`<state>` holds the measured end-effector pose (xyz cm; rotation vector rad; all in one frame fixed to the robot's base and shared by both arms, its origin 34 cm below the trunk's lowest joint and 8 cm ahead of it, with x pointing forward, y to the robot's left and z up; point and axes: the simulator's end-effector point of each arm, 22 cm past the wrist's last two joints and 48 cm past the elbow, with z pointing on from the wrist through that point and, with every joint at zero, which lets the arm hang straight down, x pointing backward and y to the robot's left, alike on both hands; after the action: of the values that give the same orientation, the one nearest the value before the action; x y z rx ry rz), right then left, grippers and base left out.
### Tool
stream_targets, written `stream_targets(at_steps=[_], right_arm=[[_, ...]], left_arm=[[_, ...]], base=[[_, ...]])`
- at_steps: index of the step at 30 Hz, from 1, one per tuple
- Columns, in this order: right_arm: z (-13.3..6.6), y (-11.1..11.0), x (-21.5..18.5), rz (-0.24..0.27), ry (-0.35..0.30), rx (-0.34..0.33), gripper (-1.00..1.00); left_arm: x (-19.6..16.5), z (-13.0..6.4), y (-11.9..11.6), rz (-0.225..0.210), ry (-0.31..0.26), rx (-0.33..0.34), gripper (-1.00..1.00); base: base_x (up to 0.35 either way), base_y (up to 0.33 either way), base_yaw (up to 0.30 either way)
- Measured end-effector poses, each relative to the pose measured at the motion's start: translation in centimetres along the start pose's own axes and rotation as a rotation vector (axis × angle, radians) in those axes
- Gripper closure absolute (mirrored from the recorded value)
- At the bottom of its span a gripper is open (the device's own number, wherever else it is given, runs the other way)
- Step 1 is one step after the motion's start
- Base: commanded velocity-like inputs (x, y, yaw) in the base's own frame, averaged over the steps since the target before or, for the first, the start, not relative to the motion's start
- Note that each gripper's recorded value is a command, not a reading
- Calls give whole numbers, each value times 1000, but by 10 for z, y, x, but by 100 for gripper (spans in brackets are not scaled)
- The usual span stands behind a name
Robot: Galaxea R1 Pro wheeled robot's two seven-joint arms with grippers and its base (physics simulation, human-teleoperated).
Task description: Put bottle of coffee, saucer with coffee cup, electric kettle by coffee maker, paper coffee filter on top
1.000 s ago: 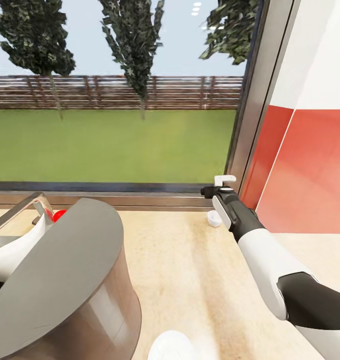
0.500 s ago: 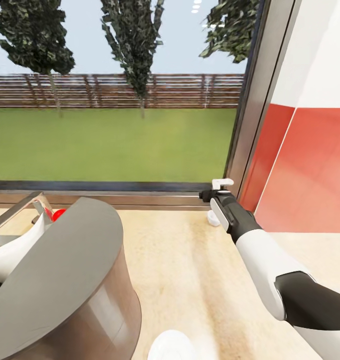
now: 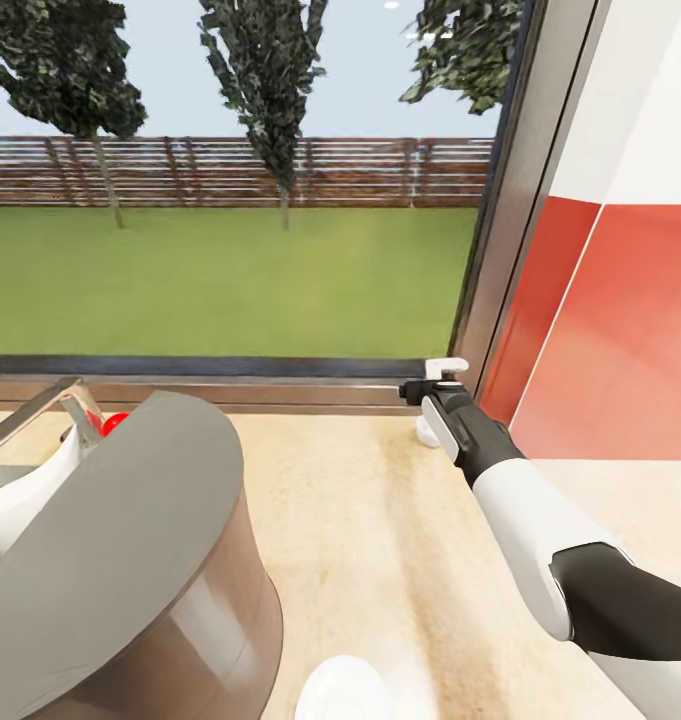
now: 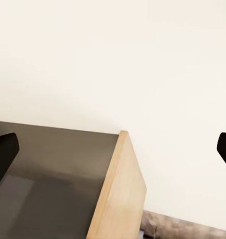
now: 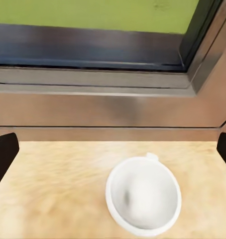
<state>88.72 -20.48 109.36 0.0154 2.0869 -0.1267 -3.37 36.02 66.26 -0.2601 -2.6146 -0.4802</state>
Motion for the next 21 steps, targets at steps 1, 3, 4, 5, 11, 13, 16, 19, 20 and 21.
stream_targets(at_steps=[1,3,4,5,11,13,16,19,20,21], right_arm=[[1,0,1,0,2,0,-100],[2,0,3,-1,5,0,-100],[3,0,5,-1,8,0,-100],[4,1,6,-1,10,0,-100],[8,2,12,-1,20,-2,-100],[10,2,14,-2,23,-2,-100],[12,3,18,-2,30,-3,-100],[14,3,22,-3,35,-4,-100],[15,4,23,-2,37,-4,-100],[16,4,25,-2,41,-5,-100]], left_arm=[[1,0,0,1,1,0,-100],[2,0,0,2,4,0,-100],[2,0,0,2,6,1,-100],[3,0,0,3,8,1,-100],[7,0,-1,8,18,2,-100],[9,0,-1,10,21,2,-100],[10,1,-1,12,26,2,-100],[12,1,-1,14,30,3,-100],[13,1,-2,14,31,3,-100],[13,1,-2,15,33,3,-100]], base=[[0,0,0],[0,0,0],[0,0,0],[0,0,0],[0,0,0],[0,0,0],[0,0,0],[0,0,0],[0,0,0],[0,0,0]])
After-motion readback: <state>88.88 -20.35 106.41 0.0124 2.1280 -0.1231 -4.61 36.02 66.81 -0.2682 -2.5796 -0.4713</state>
